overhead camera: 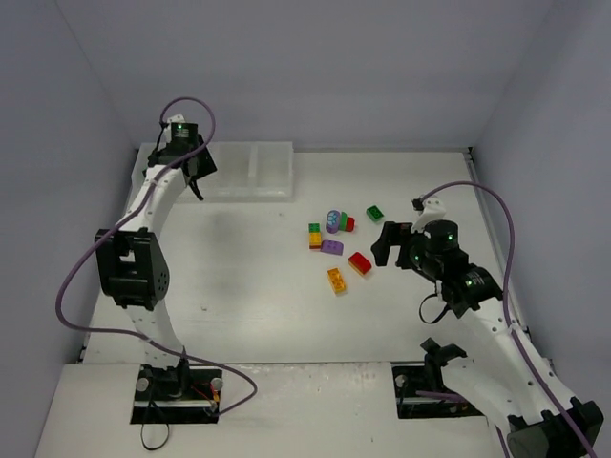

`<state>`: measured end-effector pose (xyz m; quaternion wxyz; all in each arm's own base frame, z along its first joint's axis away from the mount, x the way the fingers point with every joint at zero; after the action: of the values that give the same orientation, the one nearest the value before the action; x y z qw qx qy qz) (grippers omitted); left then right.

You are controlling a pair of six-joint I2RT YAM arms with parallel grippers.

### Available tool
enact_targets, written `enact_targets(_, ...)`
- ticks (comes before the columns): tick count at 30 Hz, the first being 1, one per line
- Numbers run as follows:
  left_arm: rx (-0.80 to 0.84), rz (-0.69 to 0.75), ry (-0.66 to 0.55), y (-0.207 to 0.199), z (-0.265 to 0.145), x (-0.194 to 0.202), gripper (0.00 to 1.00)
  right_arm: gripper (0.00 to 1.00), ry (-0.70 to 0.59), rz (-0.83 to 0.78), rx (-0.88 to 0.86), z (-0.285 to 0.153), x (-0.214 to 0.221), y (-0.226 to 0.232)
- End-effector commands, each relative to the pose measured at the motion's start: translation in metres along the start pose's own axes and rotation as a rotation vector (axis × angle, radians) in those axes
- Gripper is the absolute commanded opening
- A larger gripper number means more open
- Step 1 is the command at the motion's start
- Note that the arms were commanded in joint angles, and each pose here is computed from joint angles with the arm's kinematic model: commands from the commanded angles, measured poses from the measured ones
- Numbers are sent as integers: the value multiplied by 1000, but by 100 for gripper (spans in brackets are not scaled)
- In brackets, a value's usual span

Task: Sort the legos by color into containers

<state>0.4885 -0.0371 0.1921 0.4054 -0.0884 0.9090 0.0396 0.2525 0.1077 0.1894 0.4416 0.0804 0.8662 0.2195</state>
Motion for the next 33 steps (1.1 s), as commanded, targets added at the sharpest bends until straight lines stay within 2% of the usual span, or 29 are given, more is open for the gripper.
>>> enact_targets(1,-32,-69,-105,13,27,-42,2,99,-109,15,-30,0,-35,17)
enact_targets(2,-35,-91,-147,15,29,-61,3,100,-112,16,-25,1,-36,16)
enact_targets(5,-65,-129,-149,27,61,-69,6,100,-117,26,-9,3,-38,14)
enact_targets(6,-64,-146,-184,28,61,-86,8,100,-116,30,-5,4,-38,14)
enact_targets(7,-74,-153,-163,31,79,-79,14,99,-117,37,0,5,-38,13)
enact_targets(9,-75,-165,-188,33,85,-92,20,100,-119,43,2,5,-39,13)
enact_targets(13,-69,-164,-185,30,104,-93,45,99,-125,57,8,4,-39,13)
enact_targets(14,-69,-162,-189,29,104,-95,55,99,-125,59,8,4,-39,13)
enact_targets(17,-57,-151,-205,28,101,-102,73,100,-125,57,10,5,-39,12)
enact_targets(18,-47,-146,-213,27,98,-105,75,99,-123,56,11,5,-38,12)
enact_targets(24,-1,-80,-226,21,75,-110,80,99,-119,26,8,6,-39,12)
enact_targets(25,16,-53,-242,18,61,-116,80,100,-118,22,4,6,-40,13)
enact_targets(27,58,6,-219,0,51,-103,80,100,-119,15,-2,5,-40,14)
enact_targets(29,125,81,-231,-21,22,-101,80,100,-119,11,-7,4,-40,15)
enact_targets(30,154,126,-186,-32,20,-80,80,100,-124,10,-14,2,-41,16)
enact_targets(31,200,195,-200,-56,-4,-76,80,100,-122,9,-18,2,-40,16)
enact_targets(33,306,289,-146,-87,-27,-43,80,100,-126,10,-26,0,-39,17)
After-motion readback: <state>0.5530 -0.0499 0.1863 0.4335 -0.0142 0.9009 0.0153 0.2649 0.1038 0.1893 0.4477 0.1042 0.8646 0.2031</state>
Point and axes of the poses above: each gripper's point midway between its finger pads, its own z axis out along the fingers, its own y axis along the line the jaws close on, x = y × z, the point moved 1 cm from there along -z, back along the fingers, and after that the axes turned 14 degrees about z, right-handed, at the moved point
